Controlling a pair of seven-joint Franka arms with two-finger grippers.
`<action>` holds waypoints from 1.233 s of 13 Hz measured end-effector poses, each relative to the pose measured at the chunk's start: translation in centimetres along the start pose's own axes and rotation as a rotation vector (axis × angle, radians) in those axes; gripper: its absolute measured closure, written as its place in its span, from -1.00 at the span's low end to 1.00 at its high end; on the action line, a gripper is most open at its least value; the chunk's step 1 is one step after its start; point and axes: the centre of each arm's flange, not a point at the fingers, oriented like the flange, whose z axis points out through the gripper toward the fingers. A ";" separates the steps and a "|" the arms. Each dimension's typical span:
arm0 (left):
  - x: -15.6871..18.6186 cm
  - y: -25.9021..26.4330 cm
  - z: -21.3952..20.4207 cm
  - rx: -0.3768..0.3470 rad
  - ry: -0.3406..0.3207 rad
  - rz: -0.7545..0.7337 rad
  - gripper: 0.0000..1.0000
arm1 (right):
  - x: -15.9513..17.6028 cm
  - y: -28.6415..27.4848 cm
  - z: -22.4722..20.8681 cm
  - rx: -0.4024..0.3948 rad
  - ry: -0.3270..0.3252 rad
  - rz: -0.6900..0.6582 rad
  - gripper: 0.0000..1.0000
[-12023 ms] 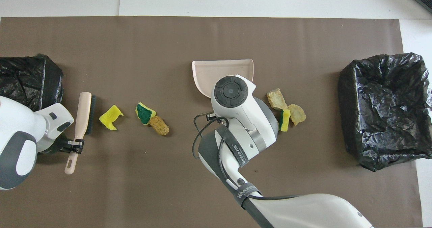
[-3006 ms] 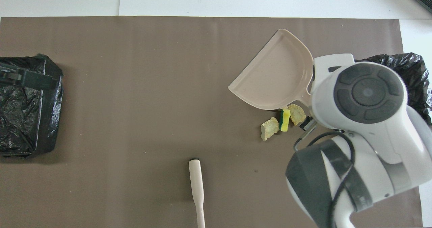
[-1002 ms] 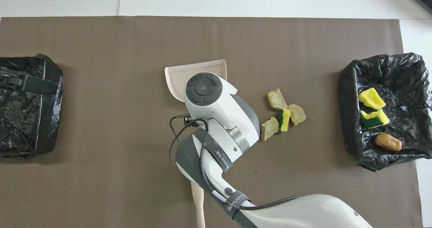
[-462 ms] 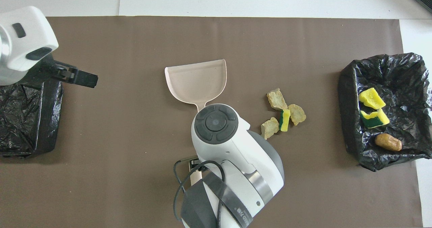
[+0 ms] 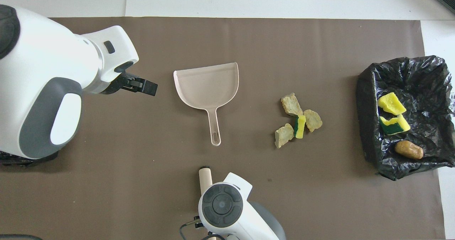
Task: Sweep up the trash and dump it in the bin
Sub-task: 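Grasp the dustpan handle with the left gripper while the right gripper reaches the brush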
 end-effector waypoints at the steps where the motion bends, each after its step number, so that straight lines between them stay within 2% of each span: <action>1: 0.0 2.0 1.6 -0.005 0.001 -0.013 -1.00 | -0.9 -0.8 0.8 -0.006 -0.012 -0.004 -1.00; 3: -0.3 6.7 6.1 -0.014 -0.011 -0.047 -1.00 | -2.3 -2.0 2.0 -0.010 -0.025 -0.006 -1.00; 7: -1.1 15.3 16.1 -0.024 -0.039 -0.105 -1.00 | -2.7 -2.5 4.8 0.004 0.017 -0.017 -1.00; 9: -1.9 16.1 18.6 -0.022 -0.048 -0.111 -1.00 | -3.4 -3.3 5.6 -0.006 0.012 -0.037 -0.98; 11: -2.3 15.8 19.4 -0.016 -0.058 -0.118 -1.00 | -3.5 -3.4 5.7 -0.006 0.014 -0.040 -0.87; 12: -2.4 15.7 19.6 -0.016 -0.056 -0.125 -1.00 | -3.5 -3.4 5.7 -0.005 0.015 -0.040 -0.69; 13: -2.4 15.7 19.7 -0.016 -0.055 -0.131 -1.00 | -3.5 -3.4 5.7 -0.005 0.015 -0.040 -0.36; 16: -2.4 15.7 19.7 -0.016 -0.055 -0.138 -1.00 | -3.5 -3.4 5.7 -0.005 0.015 -0.039 0.37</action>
